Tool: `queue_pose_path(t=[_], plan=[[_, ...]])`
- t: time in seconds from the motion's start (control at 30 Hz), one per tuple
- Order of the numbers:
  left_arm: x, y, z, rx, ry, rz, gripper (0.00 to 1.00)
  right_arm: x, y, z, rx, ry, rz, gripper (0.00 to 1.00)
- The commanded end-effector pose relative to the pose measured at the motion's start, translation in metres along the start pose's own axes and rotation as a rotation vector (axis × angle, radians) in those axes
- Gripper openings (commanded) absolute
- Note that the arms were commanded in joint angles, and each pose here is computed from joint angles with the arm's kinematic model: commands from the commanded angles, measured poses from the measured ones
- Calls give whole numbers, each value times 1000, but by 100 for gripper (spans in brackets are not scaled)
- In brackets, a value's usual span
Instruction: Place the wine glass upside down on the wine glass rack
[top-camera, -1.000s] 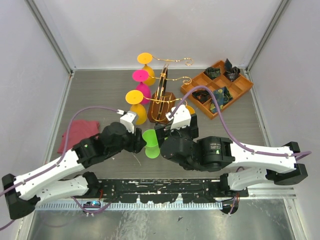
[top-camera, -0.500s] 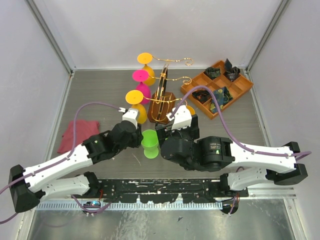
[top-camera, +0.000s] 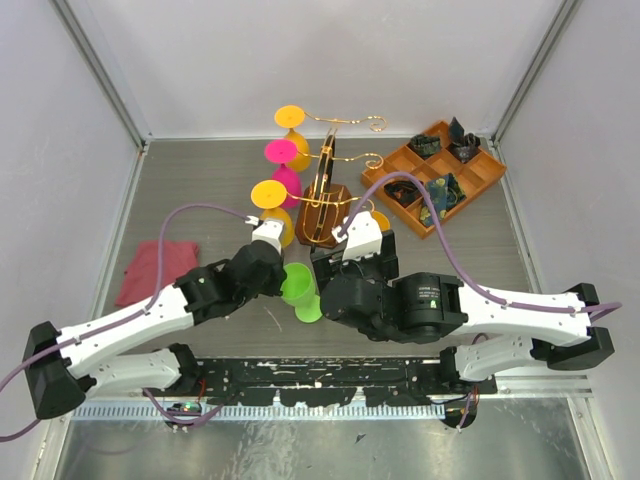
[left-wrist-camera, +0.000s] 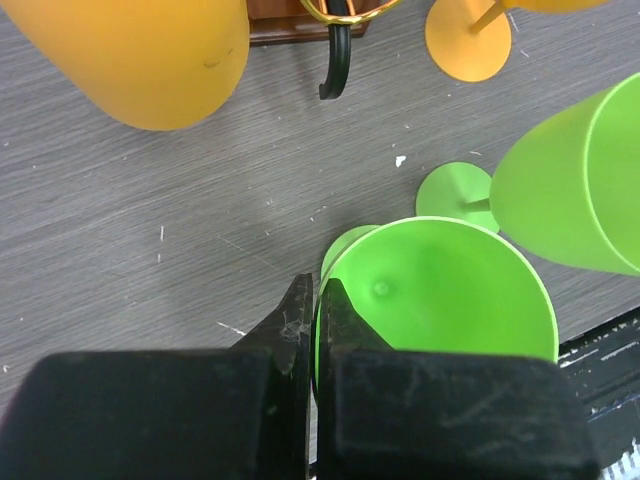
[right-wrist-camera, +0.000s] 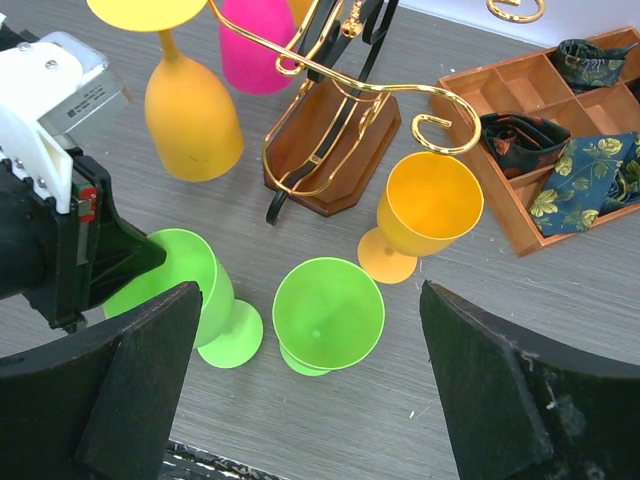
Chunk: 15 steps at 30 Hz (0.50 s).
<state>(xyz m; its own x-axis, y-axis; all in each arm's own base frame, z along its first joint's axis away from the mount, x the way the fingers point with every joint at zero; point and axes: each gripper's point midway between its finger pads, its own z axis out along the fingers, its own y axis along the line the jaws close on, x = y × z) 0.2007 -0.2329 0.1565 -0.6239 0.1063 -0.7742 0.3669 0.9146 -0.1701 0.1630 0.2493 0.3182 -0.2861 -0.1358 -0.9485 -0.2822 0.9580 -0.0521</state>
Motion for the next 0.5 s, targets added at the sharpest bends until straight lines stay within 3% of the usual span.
queue_pose_path(t=[0.0, 0.47], plan=[[-28, -10, -25, 69, -76, -36, 0, -16, -1, -3, 5, -29, 69, 95], [-54, -87, -125, 673, -131, 73, 0, -40, 8, -11, -88, -72, 143, 94]])
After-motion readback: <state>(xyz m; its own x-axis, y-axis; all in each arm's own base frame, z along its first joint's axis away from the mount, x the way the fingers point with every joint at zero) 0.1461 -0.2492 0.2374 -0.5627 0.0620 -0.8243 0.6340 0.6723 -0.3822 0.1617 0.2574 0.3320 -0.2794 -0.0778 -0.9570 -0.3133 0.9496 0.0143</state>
